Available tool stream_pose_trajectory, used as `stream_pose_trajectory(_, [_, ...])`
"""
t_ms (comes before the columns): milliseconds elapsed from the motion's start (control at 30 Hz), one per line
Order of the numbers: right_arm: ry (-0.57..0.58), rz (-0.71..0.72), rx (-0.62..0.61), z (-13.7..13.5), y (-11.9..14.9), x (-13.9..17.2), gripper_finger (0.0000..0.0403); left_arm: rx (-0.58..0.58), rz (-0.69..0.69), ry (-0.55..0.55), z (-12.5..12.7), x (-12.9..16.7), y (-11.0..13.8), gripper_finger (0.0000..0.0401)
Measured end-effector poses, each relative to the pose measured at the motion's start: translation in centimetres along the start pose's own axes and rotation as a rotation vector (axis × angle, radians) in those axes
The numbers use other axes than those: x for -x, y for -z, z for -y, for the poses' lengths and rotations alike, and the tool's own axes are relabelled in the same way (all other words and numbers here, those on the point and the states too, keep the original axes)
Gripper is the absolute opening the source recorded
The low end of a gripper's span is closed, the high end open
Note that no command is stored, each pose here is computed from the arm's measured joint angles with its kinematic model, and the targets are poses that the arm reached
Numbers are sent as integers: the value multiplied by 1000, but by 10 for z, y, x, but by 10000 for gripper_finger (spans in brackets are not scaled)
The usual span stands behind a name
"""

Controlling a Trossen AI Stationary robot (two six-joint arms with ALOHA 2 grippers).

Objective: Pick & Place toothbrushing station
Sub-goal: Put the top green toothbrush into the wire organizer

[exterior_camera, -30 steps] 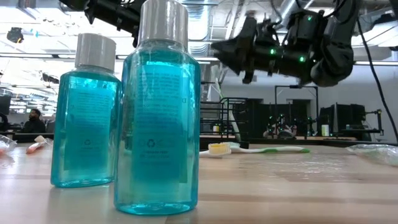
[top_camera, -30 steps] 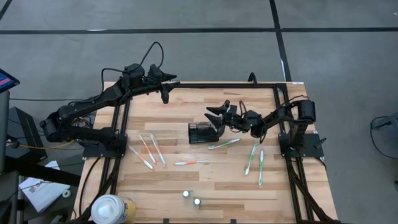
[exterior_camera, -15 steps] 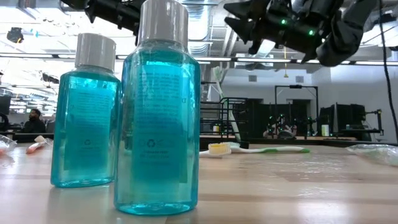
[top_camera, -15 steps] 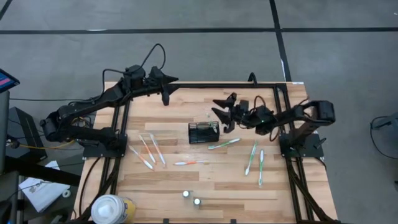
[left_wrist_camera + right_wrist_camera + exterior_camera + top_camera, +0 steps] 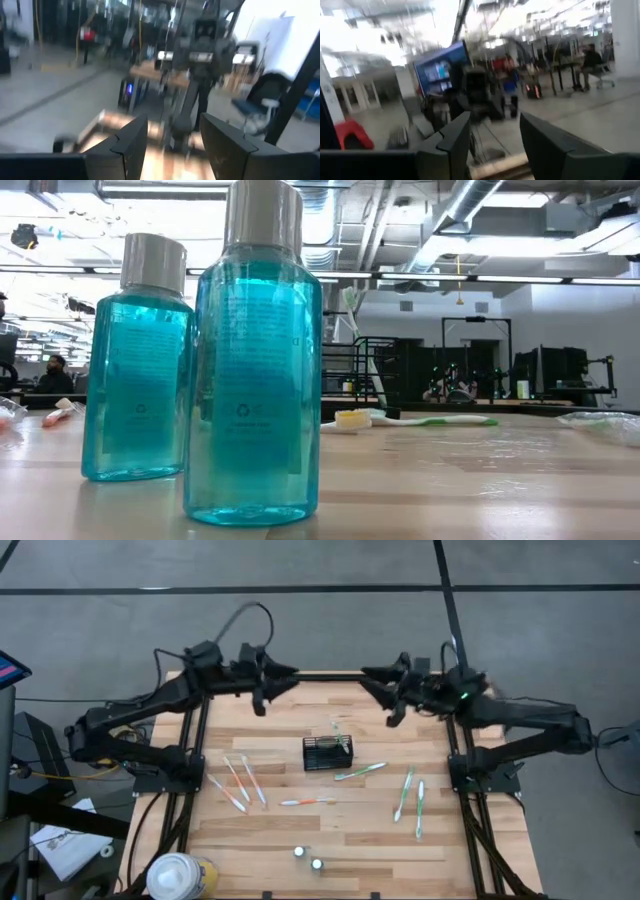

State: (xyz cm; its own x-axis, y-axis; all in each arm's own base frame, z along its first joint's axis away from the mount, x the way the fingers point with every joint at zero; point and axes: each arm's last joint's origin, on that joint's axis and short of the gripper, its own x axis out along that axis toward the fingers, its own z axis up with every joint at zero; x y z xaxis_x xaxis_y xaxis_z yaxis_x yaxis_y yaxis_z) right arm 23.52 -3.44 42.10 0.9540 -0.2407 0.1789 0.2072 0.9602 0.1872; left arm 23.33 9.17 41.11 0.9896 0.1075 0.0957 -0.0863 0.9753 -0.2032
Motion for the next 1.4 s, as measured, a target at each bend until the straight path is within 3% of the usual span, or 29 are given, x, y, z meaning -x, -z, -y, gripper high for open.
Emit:
stream_pose_trajectory(100, [51, -194, 9, -3, -16, -4, 160, 25, 70, 29, 10, 3, -25, 177])
stream_pose_trajectory(267, [85, -433, -8, -8, -10, -17, 151, 80, 111, 96, 30, 8, -52, 177])
stream_pose_trajectory(433, [79, -623, 22, -16, -3, -14, 149, 69, -136, 22, 38, 5, -28, 177])
stream_pose_trajectory(600, [177, -949, 19, -11, 12, 17, 156, -81, -295, -136, 41, 7, -8, 177])
stream_pose_trajectory(733, [179, -1096, 67, -13, 27, 29, 163, -218, -366, -258, 41, 3, 11, 177])
stream_pose_trajectory(933, [111, -1158, 58, -13, 65, 28, 166, -327, -331, -371, 47, 2, 10, 177])
stream_pose_trajectory(1167, [30, -1180, -110, -27, 120, 41, 168, -360, -352, -297, 83, -5, 24, 157])
stream_pose_trajectory(1233, [12, -1136, -173, -35, 125, 42, 169, -369, -380, -285, 92, -9, 32, 154])
stream_pose_trajectory(1400, [-8, -1071, -239, -50, 110, 51, 172, -201, -473, -251, 111, -16, 56, 170])
